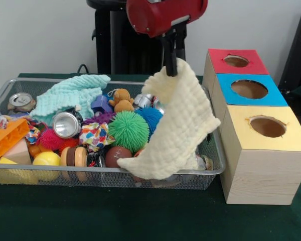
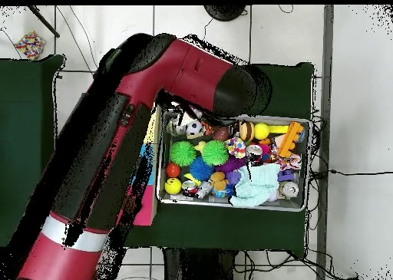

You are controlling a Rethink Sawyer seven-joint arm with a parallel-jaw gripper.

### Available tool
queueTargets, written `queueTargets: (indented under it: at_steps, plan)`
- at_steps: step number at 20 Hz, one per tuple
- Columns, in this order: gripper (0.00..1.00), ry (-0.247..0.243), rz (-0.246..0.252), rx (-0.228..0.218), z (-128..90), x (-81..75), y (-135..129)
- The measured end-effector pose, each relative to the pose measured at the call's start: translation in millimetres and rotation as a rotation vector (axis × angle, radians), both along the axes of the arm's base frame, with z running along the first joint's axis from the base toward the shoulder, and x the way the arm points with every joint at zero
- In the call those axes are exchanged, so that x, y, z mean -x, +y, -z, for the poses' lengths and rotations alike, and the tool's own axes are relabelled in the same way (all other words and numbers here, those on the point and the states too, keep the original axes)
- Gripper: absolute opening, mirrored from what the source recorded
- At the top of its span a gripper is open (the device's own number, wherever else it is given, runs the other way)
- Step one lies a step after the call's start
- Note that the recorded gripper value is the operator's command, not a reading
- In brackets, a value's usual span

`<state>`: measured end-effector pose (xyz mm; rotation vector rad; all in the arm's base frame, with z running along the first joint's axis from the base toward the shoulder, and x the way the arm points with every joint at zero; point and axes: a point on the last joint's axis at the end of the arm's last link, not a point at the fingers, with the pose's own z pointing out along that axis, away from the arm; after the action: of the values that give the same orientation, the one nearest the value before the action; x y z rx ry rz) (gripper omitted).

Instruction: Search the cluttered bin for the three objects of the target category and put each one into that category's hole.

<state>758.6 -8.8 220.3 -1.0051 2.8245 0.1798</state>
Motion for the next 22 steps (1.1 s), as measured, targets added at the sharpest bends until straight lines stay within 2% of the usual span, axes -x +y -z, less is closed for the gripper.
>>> queueTargets:
  at_steps: [5,9,13,14,16,17,22]
  plan:
    - [0.0,0.039,0.047,0.003,15,3.1,6]
    - [0.0,0.14,0.07,0.025,34,14.9,2]
    - [0.0,0.238,0.069,0.036,49,27.5,0]
    - [0.0,0.28,0.067,0.036,56,32.9,0]
    - [0.0,0.303,0.066,0.035,60,36.0,0]
    - [0.0,0.343,0.062,0.03,67,41.4,1]
    - [0.0,0.398,0.06,0.021,75,49.0,2]
